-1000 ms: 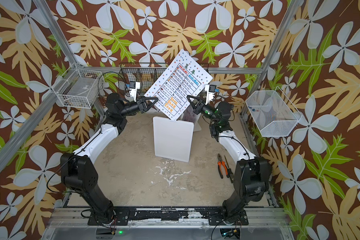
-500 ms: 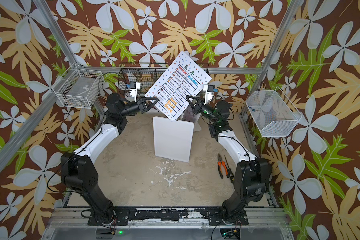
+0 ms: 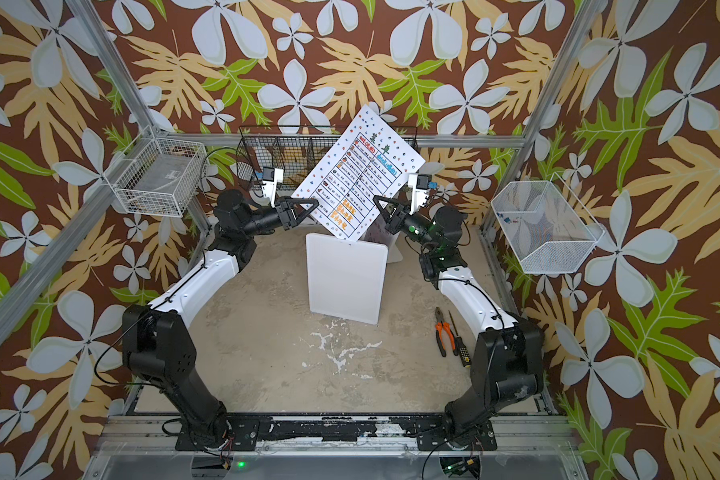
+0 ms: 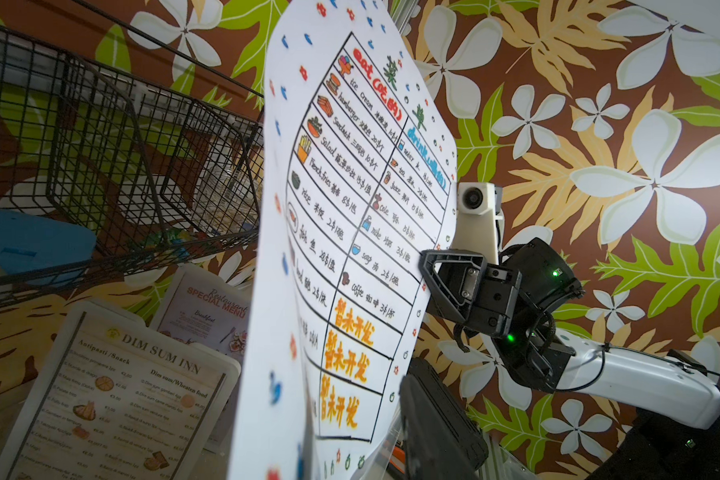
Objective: Insert the menus into the narrow rack
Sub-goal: Insert the menu into the narrow rack.
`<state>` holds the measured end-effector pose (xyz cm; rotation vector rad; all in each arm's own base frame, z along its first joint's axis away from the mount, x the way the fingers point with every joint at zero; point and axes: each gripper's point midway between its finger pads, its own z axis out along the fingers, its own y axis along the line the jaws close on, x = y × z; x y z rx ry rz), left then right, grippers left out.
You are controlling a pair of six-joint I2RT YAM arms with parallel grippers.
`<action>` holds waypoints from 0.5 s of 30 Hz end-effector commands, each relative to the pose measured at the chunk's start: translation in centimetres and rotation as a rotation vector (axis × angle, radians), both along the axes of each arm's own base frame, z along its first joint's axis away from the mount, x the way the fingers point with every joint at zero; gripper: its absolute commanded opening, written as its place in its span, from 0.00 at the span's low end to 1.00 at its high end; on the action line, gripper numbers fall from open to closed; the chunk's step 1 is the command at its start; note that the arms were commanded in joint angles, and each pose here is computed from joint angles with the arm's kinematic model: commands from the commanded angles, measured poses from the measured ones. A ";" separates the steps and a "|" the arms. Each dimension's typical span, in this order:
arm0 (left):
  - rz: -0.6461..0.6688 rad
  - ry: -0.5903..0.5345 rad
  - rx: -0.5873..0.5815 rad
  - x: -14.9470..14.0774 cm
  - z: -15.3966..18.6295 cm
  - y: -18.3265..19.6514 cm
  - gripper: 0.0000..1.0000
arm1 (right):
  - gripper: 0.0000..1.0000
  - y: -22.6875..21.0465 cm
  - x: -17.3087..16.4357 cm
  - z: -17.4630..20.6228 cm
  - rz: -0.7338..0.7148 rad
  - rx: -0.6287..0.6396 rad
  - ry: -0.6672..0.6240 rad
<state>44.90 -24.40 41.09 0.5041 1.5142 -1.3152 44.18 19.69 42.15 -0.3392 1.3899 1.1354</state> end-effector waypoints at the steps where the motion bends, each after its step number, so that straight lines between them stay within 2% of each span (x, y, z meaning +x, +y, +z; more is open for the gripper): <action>1: -0.017 -0.035 -0.009 -0.6 0.8 -0.2 0.38 | 0.00 0.1 -1.2 1.2 0.027 -0.007 -0.079; 15: -0.026 -0.024 -0.009 -1.1 0.0 -0.4 0.39 | 0.00 -0.6 -2.5 0.4 0.085 -0.015 -0.099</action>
